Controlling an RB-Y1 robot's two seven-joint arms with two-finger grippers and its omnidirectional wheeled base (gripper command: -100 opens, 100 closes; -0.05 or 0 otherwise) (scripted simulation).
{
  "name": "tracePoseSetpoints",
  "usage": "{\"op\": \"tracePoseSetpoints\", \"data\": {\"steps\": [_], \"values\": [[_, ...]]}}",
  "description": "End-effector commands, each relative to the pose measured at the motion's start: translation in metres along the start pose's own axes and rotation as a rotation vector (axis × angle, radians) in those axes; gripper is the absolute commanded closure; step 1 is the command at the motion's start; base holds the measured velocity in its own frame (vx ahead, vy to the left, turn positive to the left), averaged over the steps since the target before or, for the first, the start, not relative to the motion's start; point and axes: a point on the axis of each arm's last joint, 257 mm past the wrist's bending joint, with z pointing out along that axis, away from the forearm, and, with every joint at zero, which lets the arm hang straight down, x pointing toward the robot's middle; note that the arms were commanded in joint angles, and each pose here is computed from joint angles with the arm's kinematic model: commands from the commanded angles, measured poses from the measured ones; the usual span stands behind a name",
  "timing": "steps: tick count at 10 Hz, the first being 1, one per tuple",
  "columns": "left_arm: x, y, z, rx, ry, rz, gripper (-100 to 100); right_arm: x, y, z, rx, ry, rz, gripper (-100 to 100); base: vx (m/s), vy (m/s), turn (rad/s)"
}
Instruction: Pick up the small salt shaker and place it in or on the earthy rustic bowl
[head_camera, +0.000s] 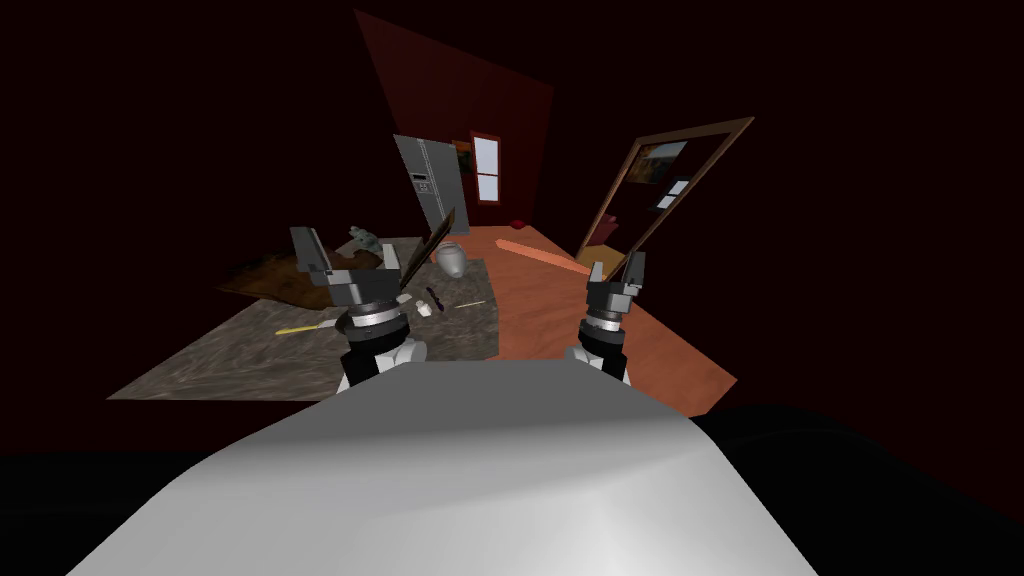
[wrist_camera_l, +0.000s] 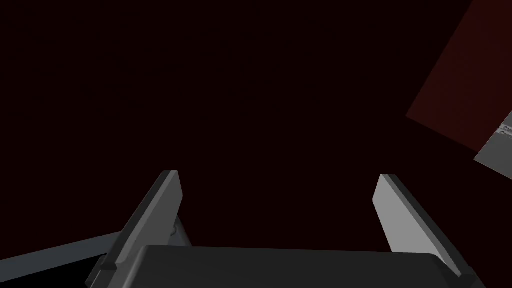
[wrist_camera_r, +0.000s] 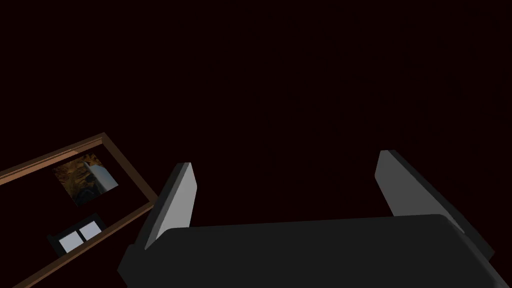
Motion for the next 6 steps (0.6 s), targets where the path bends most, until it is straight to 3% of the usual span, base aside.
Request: {"op": "tracePoseSetpoints", "data": {"steps": [1,6], "values": [[0.001,0.009,-0.003,-0.025,0.02,-0.013,-100,0.0,0.0,0.0,0.0,0.0,0.0,0,-0.005,0.006,0.011],[-0.012,0.054,-0.026,-0.142,0.016,-0.109,-100,0.0,0.0,0.0,0.0,0.0,0.0,0,-0.029,0.008,0.018]]}}
